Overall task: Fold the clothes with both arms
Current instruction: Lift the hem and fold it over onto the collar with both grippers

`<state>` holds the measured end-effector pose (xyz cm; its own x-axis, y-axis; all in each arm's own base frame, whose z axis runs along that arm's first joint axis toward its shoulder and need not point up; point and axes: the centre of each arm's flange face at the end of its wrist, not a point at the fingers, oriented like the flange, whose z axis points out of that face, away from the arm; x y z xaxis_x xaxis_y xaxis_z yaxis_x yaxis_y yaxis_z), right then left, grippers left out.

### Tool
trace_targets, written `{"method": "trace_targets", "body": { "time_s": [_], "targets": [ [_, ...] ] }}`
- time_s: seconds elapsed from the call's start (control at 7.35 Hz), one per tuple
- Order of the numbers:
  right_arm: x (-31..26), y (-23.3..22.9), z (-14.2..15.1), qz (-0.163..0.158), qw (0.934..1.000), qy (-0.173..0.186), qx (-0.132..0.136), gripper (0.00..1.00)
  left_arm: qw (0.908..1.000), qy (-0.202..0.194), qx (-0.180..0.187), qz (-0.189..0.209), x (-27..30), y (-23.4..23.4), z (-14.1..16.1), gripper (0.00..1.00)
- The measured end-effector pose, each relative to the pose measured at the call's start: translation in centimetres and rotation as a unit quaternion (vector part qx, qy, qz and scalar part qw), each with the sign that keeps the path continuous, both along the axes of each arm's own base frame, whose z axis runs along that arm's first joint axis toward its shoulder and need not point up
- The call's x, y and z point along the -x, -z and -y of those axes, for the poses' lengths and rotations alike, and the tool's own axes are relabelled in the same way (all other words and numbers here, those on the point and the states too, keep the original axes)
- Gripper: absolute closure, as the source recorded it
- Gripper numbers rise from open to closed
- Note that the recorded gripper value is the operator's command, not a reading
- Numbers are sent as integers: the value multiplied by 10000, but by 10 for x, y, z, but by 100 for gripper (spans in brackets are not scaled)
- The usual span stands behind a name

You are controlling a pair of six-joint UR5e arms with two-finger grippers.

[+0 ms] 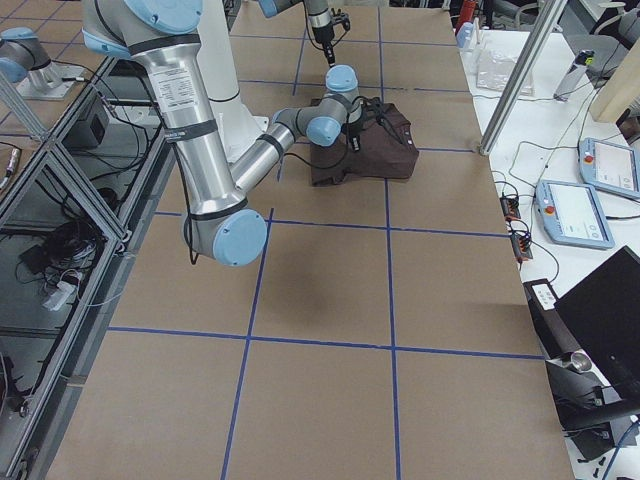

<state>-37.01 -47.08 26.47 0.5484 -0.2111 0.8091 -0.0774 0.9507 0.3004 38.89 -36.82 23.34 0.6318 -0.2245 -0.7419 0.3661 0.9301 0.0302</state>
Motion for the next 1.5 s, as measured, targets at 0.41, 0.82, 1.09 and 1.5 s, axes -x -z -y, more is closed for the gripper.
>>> {"method": "trace_targets", "body": {
  "time_s": [0.41, 0.82, 1.09, 1.5],
  "targets": [
    [26, 6, 66, -190, 9996, -187, 99, 100, 9990, 257, -194, 306, -8, -30, 82, 100],
    [32, -9, 128, -244, 9990, -238, 304, 100, 9976, 457, -377, 370, -14, -84, 146, 100],
    [31, -16, 149, -288, 9986, -225, 370, 100, 9971, 526, -414, 365, -15, -99, 164, 100],
    [45, -1, 170, -316, 9985, -230, 384, 100, 9969, 569, -451, 320, -17, -92, 173, 100]
  ]
}}
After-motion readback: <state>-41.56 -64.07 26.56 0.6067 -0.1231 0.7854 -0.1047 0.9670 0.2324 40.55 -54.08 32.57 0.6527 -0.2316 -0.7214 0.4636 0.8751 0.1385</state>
